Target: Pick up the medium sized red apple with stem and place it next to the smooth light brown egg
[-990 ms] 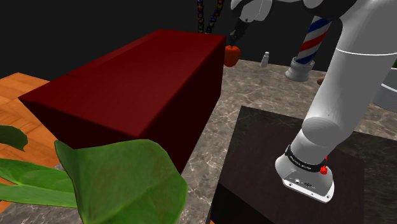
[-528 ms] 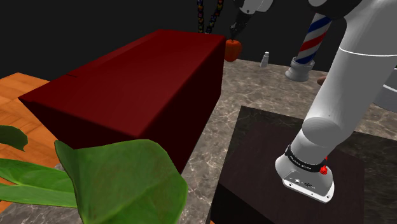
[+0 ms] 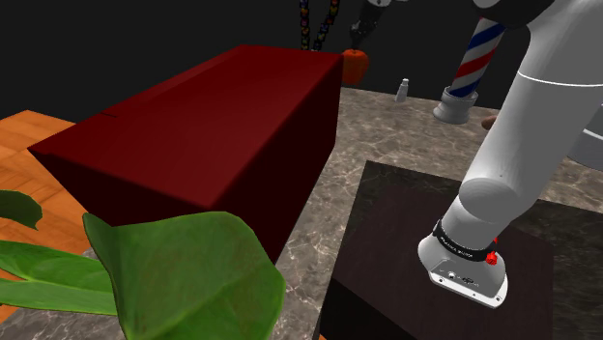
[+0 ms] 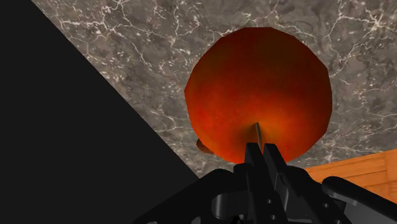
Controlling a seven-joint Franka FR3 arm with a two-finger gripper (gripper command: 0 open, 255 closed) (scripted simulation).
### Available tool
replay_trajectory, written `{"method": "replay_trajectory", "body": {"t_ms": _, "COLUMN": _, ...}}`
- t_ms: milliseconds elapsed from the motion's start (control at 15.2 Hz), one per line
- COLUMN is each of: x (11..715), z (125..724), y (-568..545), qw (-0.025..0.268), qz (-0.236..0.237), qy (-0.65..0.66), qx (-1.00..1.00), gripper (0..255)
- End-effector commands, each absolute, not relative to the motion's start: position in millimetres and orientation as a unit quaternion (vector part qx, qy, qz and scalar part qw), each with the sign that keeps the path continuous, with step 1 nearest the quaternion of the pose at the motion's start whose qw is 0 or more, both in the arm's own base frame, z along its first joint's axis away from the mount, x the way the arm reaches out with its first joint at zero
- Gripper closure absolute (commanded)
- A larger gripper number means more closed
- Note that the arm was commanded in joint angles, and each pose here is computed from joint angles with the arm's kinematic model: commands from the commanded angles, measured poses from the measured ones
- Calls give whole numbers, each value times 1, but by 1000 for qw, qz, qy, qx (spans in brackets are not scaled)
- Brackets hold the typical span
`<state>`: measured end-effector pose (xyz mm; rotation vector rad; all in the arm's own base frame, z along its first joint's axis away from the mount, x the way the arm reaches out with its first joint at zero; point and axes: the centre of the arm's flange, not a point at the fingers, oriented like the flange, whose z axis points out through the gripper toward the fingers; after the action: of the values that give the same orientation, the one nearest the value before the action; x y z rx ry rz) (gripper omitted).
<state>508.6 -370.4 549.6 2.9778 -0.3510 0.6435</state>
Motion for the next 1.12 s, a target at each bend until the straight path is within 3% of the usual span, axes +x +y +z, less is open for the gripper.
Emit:
{"method": "replay_trajectory", "body": {"t_ms": 0, "x": 508, "z": 561, "y": -371, "qw": 37, "qz": 210, "qy": -114, "qx": 970, "gripper": 255}}
{"method": "replay_trajectory", "body": {"t_ms": 594, "x": 508, "z": 606, "y": -371, "qw": 37, "qz": 210, "qy": -114, "qx": 970, "gripper": 255}}
{"method": "replay_trajectory", "body": {"t_ms": 1056, "x": 418, "z": 606, "y": -388, "qw": 37, "qz": 210, "qy": -114, "qx": 970, "gripper": 255}}
